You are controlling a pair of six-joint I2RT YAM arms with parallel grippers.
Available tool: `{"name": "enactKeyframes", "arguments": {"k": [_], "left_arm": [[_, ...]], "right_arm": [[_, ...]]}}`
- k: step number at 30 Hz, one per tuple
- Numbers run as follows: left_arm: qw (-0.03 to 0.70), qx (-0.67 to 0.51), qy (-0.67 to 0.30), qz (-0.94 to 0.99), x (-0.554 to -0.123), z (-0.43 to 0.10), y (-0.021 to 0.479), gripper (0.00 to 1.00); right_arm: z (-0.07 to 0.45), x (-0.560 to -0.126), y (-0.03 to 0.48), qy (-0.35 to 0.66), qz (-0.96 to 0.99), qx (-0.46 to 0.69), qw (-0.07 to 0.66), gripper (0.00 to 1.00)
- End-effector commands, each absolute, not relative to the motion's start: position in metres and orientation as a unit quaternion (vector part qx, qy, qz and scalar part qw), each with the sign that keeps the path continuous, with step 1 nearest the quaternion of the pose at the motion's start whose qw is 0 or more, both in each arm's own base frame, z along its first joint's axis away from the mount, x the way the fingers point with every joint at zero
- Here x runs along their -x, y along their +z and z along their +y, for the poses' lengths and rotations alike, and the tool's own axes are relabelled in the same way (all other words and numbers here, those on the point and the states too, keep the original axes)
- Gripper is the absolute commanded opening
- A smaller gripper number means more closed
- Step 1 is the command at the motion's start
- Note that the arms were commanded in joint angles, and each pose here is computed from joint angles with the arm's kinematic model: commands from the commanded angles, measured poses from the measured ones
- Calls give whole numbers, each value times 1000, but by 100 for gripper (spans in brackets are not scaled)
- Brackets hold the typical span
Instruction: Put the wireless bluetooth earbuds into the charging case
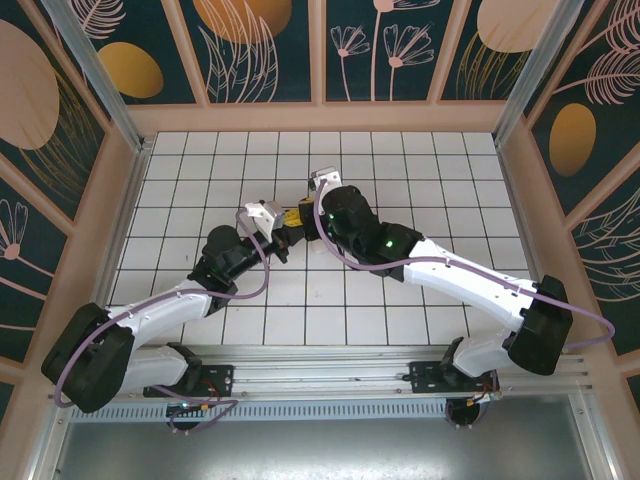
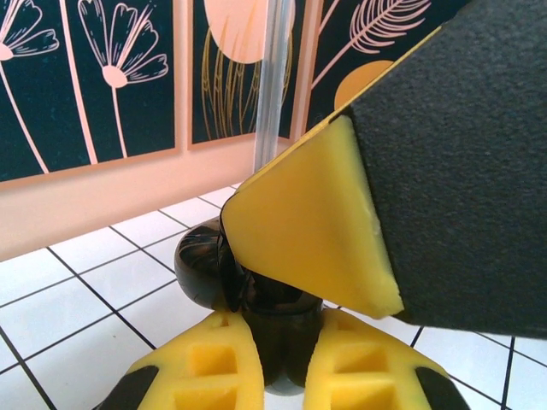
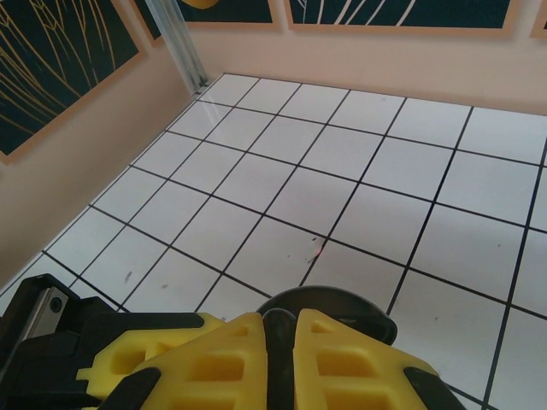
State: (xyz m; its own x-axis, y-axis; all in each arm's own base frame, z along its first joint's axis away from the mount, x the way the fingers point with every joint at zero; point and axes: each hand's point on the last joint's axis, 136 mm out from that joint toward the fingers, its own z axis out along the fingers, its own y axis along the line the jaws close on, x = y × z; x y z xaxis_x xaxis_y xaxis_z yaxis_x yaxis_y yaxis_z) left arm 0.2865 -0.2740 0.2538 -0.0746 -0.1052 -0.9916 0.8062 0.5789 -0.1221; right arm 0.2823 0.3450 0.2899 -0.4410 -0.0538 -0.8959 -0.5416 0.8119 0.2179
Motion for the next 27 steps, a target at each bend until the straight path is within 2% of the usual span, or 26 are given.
{"name": "enactKeyframes", "arguments": {"k": [1, 18, 27], "left_arm": [[675, -270, -382, 570, -282, -273, 311, 0], [677, -273, -374, 572, -280, -271, 311, 0], [681, -274, -370, 570, -279, -269, 314, 0]], "right_arm": [[334, -275, 266, 212, 833, 190, 474, 11], [327, -275, 265, 193, 842, 199, 462, 12], [332, -277, 270, 193, 854, 192, 443, 18]]}}
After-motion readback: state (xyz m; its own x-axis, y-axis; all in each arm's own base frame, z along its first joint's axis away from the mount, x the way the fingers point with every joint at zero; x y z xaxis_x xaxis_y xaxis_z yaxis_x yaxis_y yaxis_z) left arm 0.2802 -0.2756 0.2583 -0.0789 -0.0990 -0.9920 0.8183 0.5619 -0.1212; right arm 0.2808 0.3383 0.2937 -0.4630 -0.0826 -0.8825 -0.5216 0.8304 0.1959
